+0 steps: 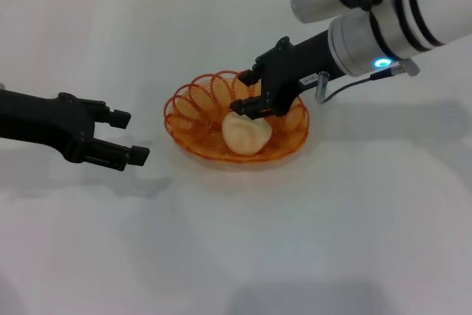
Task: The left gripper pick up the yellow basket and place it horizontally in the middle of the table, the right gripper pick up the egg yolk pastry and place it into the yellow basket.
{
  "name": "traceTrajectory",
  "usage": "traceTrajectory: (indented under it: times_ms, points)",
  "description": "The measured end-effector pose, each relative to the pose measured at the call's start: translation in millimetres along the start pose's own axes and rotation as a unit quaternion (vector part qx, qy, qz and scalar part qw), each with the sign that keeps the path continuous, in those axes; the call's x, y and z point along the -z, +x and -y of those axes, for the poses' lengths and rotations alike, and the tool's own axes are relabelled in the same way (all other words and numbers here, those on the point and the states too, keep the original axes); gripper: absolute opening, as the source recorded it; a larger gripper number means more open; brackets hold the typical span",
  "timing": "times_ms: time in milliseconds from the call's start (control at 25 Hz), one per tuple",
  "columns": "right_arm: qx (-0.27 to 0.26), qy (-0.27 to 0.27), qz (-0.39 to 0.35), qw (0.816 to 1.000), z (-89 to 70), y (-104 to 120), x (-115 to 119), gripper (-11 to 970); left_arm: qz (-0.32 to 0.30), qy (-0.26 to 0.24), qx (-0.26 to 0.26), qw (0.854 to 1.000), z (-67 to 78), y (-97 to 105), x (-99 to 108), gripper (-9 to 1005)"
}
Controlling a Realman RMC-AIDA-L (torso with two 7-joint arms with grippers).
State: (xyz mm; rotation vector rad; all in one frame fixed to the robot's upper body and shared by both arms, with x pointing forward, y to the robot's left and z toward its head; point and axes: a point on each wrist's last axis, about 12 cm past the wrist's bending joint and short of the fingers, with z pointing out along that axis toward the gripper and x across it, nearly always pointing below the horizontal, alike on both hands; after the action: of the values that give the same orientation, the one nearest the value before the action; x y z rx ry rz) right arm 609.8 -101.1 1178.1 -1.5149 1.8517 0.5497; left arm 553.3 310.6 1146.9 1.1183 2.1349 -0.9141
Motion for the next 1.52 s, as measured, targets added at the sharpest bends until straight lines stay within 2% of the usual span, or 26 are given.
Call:
traceTrajectory:
  times_ms: [240, 360, 760, 1000, 1520]
  points:
    - [-0.005, 0.017, 0.037, 0.999, -6.7, 6, 21, 508, 0.003, -0.003, -0.007, 1.000, -0.2, 1, 1, 886]
    - [-0.013, 0.030, 0.047, 0.998, -12.6, 19, 33, 736, 0.007, -0.005, -0.011, 1.000, -0.1, 2, 2, 886]
    - [-0.053, 0.029, 0.098, 0.993, -35.2, 77, 73, 737, 0.050, -0.018, -0.031, 0.998, 3.5, 15, 13, 884]
    - [-0.069, 0.016, 0.102, 0.992, -44.3, 99, 88, 736, 0.070, -0.025, -0.046, 0.996, 8.1, 24, 20, 883]
    - [-0.047, -0.001, 0.104, 0.993, -49.2, 101, 91, 732, 0.087, -0.020, -0.074, 0.993, 13.5, 28, 20, 883]
